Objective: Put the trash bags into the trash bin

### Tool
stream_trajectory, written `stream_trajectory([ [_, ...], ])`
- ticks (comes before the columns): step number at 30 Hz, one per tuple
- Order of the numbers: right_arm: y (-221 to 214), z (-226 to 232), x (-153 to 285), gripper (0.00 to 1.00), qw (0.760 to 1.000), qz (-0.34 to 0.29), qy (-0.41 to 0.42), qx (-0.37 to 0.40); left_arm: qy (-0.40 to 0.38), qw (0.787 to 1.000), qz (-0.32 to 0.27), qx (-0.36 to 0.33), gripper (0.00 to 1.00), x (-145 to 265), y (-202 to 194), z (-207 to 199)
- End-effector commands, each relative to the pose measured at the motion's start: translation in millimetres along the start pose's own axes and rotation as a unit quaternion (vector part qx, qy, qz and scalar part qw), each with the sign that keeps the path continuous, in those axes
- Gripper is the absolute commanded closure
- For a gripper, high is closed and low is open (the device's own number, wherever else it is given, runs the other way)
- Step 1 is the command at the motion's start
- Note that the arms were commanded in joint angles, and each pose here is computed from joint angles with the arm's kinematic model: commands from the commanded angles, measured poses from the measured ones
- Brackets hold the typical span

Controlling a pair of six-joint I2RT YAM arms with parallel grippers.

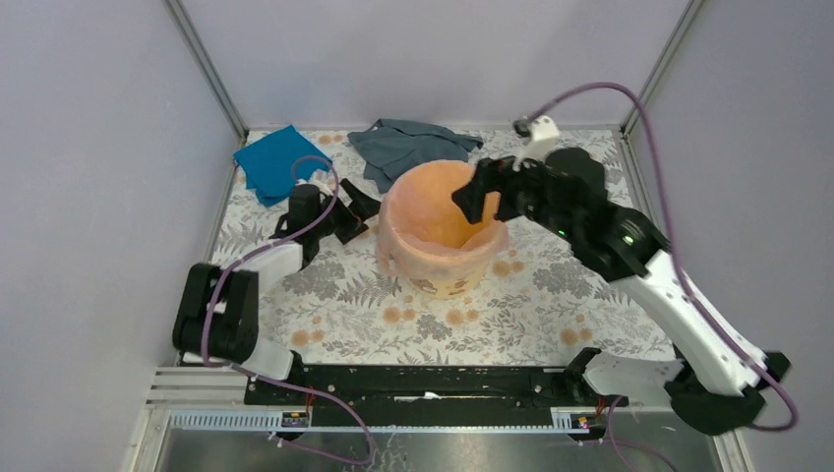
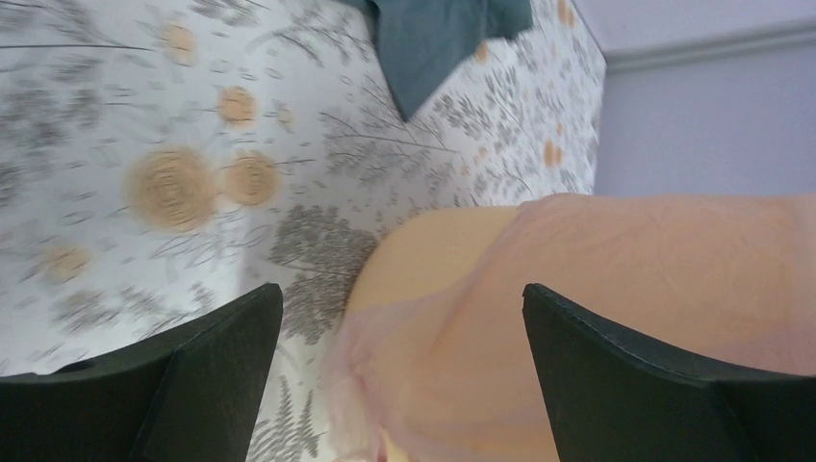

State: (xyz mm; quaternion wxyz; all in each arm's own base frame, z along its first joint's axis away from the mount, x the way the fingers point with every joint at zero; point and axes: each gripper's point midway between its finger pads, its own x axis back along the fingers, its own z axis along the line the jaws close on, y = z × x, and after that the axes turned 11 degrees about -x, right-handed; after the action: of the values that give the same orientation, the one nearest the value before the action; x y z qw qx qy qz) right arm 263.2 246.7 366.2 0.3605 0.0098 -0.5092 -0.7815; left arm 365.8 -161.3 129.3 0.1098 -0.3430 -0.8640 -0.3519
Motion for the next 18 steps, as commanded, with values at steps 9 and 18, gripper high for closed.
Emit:
stream_trajectory([
  [9,-2,1,77,0.0,0.997,-0.047,0.058,-0.005,-0.163,0.985,0.058,0.02,0.01,-37,-54,-87],
  [18,-5,-8,98,0.0,0.997,-0.062,0.053,-0.006,-0.194,0.977,0.081,0.024,0.01,-58,-116,-145],
])
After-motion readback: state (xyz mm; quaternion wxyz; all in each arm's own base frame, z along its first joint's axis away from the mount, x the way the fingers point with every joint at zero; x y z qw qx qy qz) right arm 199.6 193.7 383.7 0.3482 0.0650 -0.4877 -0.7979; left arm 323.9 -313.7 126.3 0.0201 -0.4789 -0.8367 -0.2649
